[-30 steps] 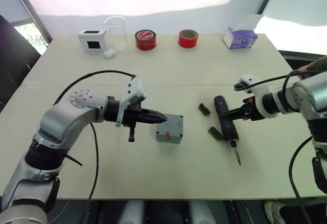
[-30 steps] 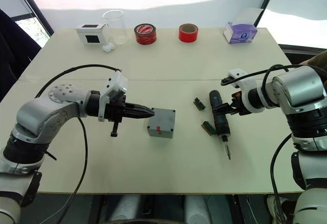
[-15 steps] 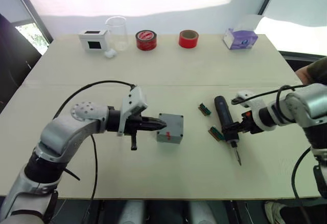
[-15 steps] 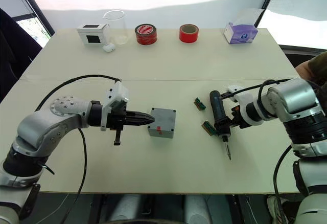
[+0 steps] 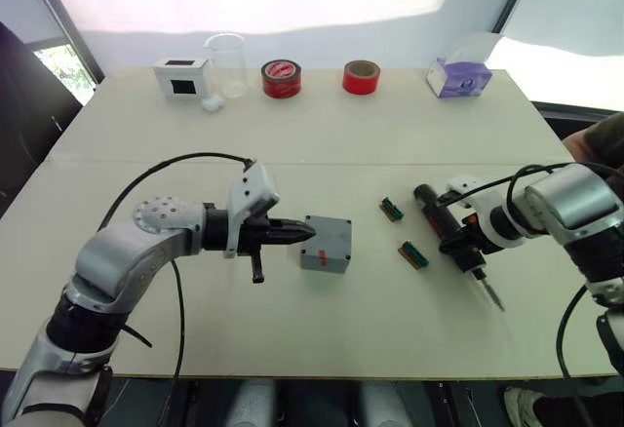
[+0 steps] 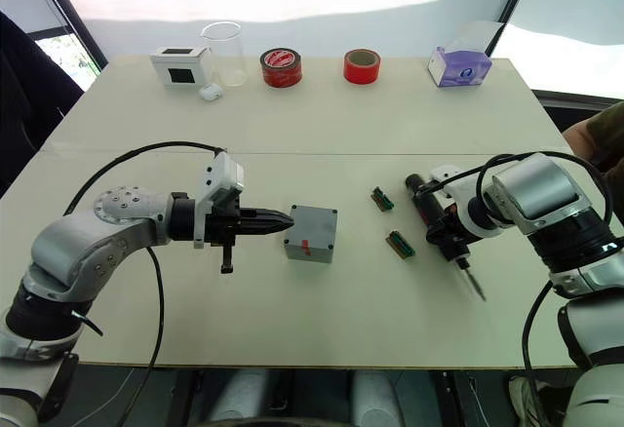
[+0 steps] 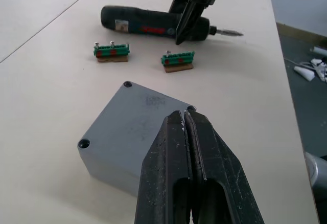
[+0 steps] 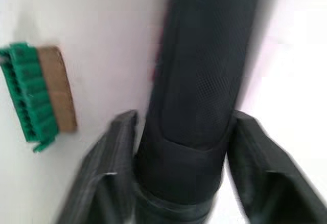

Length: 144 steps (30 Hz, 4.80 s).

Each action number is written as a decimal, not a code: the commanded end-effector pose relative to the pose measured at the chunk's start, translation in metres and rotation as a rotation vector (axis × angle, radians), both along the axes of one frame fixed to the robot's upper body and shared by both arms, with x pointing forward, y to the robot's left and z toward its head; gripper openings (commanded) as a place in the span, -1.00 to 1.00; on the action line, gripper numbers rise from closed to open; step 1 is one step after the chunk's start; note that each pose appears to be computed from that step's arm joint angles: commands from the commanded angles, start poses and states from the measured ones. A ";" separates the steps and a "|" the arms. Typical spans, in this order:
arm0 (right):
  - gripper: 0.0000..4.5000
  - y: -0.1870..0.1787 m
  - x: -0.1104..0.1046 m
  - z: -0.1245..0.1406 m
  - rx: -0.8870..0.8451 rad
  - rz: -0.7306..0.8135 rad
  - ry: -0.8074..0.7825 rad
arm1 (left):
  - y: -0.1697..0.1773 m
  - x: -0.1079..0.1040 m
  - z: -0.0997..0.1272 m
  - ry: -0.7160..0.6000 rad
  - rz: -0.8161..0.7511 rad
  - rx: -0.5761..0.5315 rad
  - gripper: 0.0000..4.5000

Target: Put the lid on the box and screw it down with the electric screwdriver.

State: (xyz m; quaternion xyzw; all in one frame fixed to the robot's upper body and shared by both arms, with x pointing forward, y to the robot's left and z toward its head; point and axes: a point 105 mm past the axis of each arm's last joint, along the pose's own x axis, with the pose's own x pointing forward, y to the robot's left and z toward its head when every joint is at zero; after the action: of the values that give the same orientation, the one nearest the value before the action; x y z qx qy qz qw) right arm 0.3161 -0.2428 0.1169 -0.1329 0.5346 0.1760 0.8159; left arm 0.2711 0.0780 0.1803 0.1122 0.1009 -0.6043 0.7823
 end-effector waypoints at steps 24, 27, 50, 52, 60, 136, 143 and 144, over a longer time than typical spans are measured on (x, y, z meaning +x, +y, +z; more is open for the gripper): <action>-0.23 0.097 0.013 0.198 0.958 0.132 -1.282 | 0.015 0.035 0.005 0.029 0.052 -0.007 -1.00; -0.23 0.104 0.006 0.199 1.145 -0.002 -1.331 | 0.008 0.037 0.003 0.034 0.047 -0.014 -1.00; -0.23 0.159 -0.004 0.123 0.984 0.014 -1.303 | -0.009 0.039 -0.044 0.048 -0.016 0.135 -1.00; -0.23 0.159 -0.002 0.122 0.975 0.010 -1.316 | -0.009 0.038 -0.044 0.053 -0.018 0.135 -1.00; -0.23 0.158 0.006 0.114 0.939 -0.003 -1.343 | -0.007 0.037 -0.044 0.059 -0.014 0.139 -1.00; -0.23 0.029 0.022 0.140 0.466 -0.152 -0.828 | -0.016 0.047 0.001 0.133 0.058 -0.266 -1.00; -0.23 -0.040 0.003 0.079 0.302 -0.392 -0.447 | -0.017 0.010 0.001 0.042 -0.134 -0.043 -1.00; -0.23 -0.043 0.000 0.072 0.310 -0.404 -0.408 | -0.017 0.007 0.001 0.033 -0.151 -0.026 -1.00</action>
State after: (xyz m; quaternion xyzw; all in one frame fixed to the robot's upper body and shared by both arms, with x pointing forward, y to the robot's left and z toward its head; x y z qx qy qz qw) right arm 0.3207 -0.2849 0.1828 0.0553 0.3422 0.0421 0.9371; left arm 0.2892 0.0642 0.1739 0.0707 0.1135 -0.6431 0.7540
